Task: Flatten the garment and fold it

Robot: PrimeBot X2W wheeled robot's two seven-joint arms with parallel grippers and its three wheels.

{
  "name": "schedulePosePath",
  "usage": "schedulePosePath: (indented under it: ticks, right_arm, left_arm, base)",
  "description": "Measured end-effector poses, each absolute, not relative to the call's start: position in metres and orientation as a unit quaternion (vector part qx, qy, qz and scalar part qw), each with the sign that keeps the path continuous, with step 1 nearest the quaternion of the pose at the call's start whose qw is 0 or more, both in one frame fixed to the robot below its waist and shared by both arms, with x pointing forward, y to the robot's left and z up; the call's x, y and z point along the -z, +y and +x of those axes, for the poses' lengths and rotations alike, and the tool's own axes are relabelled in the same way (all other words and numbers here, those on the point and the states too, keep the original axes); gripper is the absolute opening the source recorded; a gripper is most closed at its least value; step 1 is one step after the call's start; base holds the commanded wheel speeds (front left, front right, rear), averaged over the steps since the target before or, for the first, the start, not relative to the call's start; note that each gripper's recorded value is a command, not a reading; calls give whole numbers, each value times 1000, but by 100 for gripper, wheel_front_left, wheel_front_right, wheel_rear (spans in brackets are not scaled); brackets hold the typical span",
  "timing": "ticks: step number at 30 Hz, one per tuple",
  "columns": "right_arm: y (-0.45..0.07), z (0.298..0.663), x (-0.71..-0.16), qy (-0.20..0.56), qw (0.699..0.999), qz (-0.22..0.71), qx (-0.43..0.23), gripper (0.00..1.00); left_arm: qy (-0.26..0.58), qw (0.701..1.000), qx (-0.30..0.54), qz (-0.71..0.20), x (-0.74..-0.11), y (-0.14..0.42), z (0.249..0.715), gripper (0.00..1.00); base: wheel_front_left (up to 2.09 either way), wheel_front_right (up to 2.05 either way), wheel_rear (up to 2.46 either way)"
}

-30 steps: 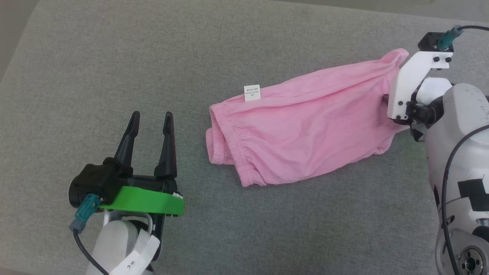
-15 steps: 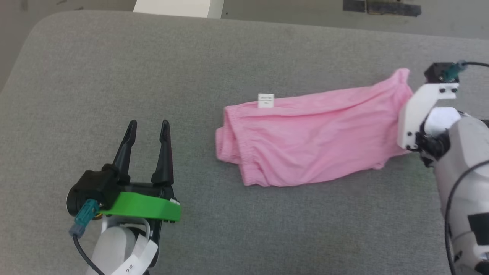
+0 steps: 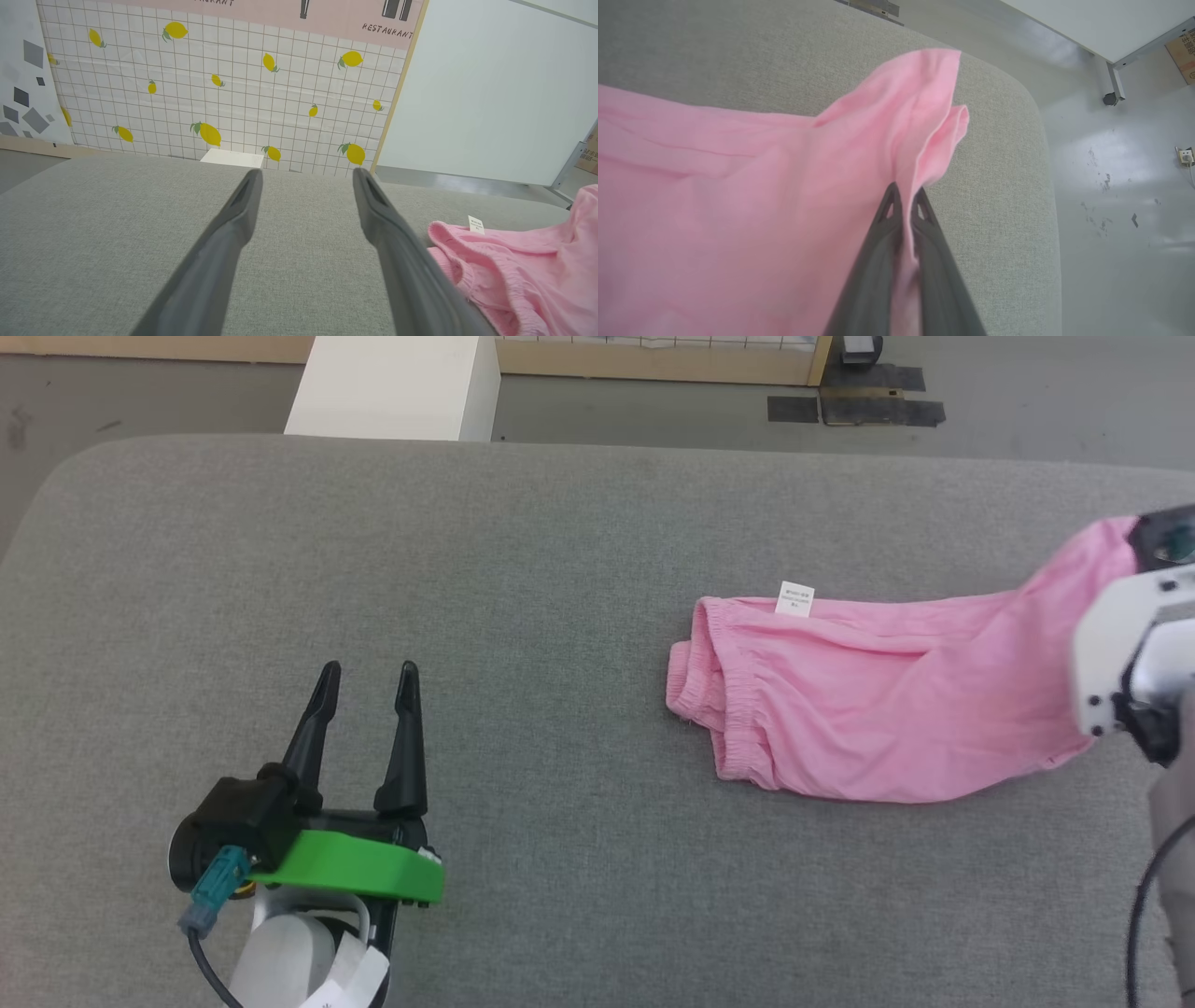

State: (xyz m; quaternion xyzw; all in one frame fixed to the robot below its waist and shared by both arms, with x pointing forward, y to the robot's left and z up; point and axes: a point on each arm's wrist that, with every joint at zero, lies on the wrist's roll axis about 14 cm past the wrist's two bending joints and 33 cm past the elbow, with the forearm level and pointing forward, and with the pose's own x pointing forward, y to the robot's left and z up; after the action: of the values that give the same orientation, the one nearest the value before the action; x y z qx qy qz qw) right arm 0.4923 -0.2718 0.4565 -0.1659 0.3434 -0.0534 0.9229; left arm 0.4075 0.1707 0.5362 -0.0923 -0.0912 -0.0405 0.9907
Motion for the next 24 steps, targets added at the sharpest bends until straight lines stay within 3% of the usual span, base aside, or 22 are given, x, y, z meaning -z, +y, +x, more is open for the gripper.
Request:
schedulePosePath:
  ticks: [9,10,14,24]
  right_arm:
    - [-152,500,-499,271,930,-227,-97,0]
    - [-116,494,-498,267,921,-241,-149,0]
    - [-81,484,-483,279,902,-258,-204,0]
    - [-33,457,-416,356,848,-270,-285,0]
  left_arm:
    - [-95,991,40,-91,-540,172,402,100]
    - [-93,991,38,-90,-539,174,401,100]
    - [-88,992,34,-89,-535,177,399,100]
    - [-72,994,12,-87,-524,191,395,100]
  base:
    - [0,0,0]
    - [0,0,0]
    - [0,0,0]
    - [0,0,0]
